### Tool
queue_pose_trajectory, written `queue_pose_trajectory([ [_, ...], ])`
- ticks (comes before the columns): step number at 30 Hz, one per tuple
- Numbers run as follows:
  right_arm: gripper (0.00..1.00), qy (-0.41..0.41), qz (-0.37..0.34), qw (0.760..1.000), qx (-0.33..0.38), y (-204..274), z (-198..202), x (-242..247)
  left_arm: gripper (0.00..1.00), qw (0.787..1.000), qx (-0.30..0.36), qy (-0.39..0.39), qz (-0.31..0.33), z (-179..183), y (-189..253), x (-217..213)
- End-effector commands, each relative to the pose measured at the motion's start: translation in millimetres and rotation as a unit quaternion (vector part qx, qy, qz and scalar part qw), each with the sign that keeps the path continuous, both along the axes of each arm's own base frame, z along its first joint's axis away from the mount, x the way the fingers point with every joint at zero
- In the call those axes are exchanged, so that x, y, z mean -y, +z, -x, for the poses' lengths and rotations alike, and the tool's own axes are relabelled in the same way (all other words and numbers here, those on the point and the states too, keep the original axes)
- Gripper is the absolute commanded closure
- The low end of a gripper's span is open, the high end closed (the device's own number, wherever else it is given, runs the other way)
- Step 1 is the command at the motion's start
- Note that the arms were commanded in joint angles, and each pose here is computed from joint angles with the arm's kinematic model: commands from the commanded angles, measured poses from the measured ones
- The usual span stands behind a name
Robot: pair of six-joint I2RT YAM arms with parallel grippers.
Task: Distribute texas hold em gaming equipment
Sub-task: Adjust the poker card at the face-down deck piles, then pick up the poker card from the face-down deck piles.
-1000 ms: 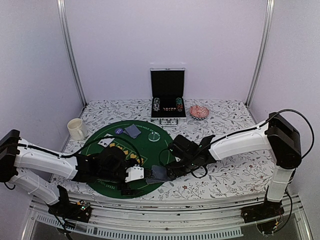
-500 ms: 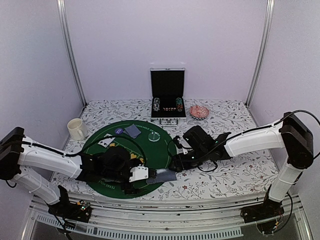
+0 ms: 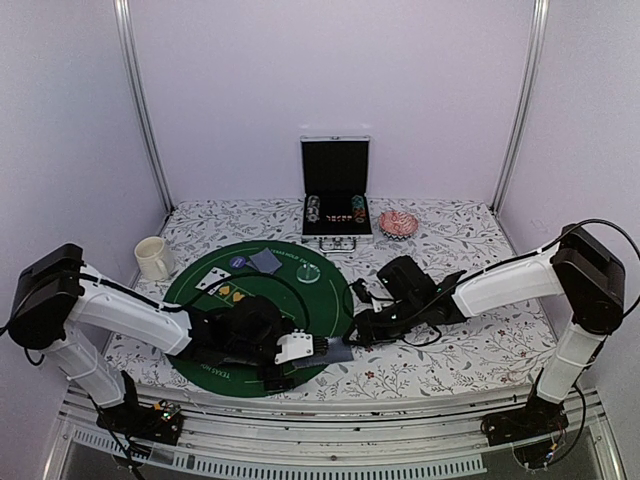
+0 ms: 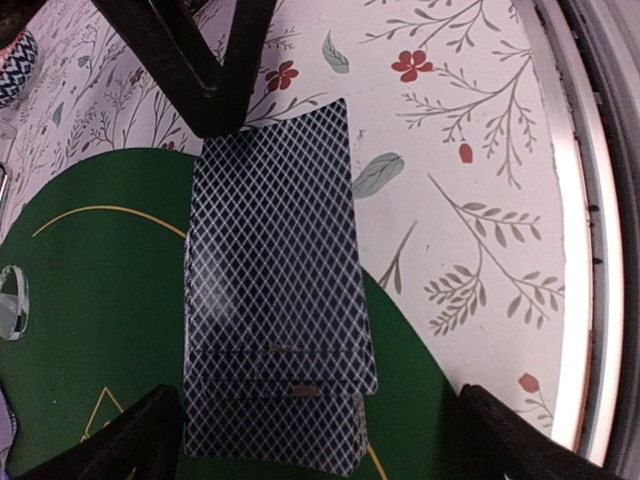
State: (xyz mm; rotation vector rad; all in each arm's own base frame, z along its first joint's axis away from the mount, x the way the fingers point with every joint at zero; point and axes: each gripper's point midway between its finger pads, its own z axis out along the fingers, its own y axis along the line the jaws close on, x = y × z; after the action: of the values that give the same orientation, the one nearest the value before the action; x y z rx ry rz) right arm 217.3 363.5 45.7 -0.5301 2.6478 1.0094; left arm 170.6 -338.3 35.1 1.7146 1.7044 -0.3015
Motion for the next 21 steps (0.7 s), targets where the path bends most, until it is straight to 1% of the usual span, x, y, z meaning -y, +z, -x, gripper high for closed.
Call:
queue_pose_trajectory([
  [1, 0.56, 0.009, -0.019, 1.000, -0.018, -5.0, 2.7, -5.3, 0.03, 1.000, -0.001, 0.005, 0.018, -2.9, 5.9, 14.0],
  [5, 0.58, 0.016, -0.022, 0.999, -0.030, -11.2, 5.8, -7.7, 0.03, 1.000, -0.002, 0.002, 0.021, -1.9, 6.3, 14.5],
  [7, 0.60, 0.020, -0.024, 0.999, -0.034, -12.6, 7.3, -9.6, 0.04, 1.000, -0.002, 0.000, 0.021, -1.3, 6.9, 14.0],
  [16, 0.79, 0.025, -0.041, 0.998, -0.031, -2.2, 5.4, -16.0, 0.05, 1.000, -0.003, 0.000, 0.018, -1.2, 5.6, 11.0],
  [19, 0.80, 0.028, -0.042, 0.998, -0.034, -2.2, 6.3, -16.7, 0.04, 1.000, 0.000, 0.001, 0.016, -2.1, 5.6, 10.6],
  [20, 0.84, 0.029, -0.044, 0.998, -0.034, -1.6, 6.6, -17.1, 0.04, 1.000, 0.001, 0.000, 0.015, -2.0, 5.5, 10.5],
  [21, 0.85, 0.029, -0.044, 0.998, -0.034, -1.5, 6.8, -17.4, 0.04, 1.000, 0.002, 0.001, 0.015, -2.4, 5.6, 10.1],
])
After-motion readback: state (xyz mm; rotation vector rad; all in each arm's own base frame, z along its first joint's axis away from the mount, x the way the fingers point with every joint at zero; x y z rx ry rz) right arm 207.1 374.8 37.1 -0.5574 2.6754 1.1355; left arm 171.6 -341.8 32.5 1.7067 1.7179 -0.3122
